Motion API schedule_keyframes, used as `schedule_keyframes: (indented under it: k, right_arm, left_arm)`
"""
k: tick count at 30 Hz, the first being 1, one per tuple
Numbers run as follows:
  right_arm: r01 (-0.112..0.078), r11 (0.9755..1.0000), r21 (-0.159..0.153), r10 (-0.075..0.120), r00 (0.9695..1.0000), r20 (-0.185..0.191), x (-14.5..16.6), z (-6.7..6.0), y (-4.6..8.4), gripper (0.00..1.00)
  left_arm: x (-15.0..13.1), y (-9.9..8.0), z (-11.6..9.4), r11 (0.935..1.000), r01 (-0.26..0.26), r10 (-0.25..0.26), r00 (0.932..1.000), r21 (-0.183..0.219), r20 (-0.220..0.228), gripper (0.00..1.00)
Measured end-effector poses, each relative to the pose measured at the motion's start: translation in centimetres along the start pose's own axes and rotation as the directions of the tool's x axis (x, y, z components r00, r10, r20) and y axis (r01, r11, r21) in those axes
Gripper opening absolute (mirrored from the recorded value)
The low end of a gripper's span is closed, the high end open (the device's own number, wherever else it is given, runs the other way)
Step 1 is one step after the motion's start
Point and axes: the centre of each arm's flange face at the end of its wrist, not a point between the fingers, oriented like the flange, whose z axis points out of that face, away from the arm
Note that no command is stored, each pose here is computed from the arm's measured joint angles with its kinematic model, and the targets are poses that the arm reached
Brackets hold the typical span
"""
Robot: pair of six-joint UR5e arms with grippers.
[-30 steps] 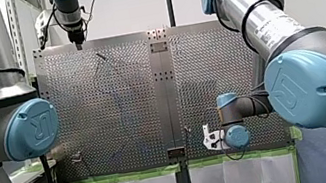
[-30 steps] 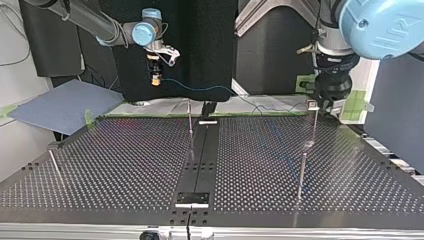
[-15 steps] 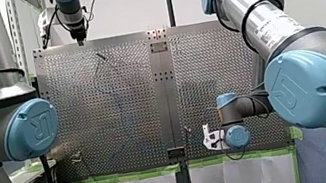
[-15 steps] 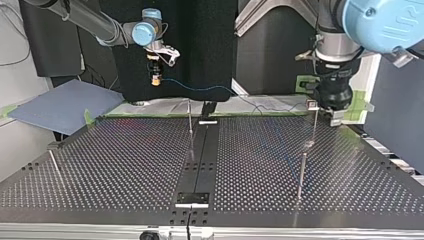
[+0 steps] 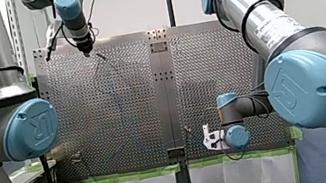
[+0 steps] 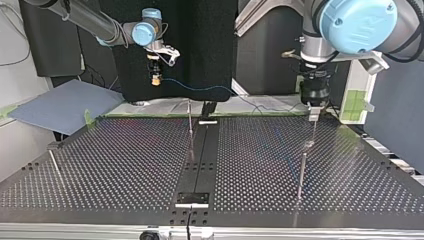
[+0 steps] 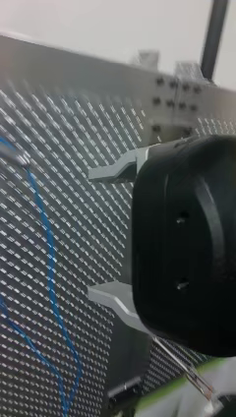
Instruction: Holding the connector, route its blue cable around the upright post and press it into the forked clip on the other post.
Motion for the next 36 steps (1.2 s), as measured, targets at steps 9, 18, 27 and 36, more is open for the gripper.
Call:
schedule_keyframes:
  k: [9, 18, 27, 36]
  right_arm:
    - [-0.001, 1.0000, 0.008, 0.001, 1.0000, -0.003, 0.0, 0.0, -0.2, 0.00]
    - [-0.004, 0.9999, 0.014, 0.004, 1.0000, 0.002, 0.0, -0.1, -0.3, 0.00]
    - [-0.008, 0.9998, 0.018, 0.008, 1.0000, -0.001, 0.0, -0.1, -0.4, 0.00]
    - [-0.009, 0.9993, 0.037, 0.009, 1.0000, -0.003, 0.0, -0.2, -0.8, 0.00]
  left_arm:
    - [5.0, -3.4, 2.5, 0.9883, -0.092, 0.098, 0.9940, 0.122, -0.047, 1.00]
    - [9.6, -5.7, 4.2, 0.9657, -0.173, 0.192, 0.9778, 0.194, -0.084, 1.00]
    - [11.2, -7.5, 6.6, 0.9424, -0.237, 0.256, 0.9650, 0.236, -0.055, 1.00]
    - [8.8, -8.2, 8.4, 0.9369, -0.268, 0.261, 0.9634, 0.225, 0.059, 1.00]
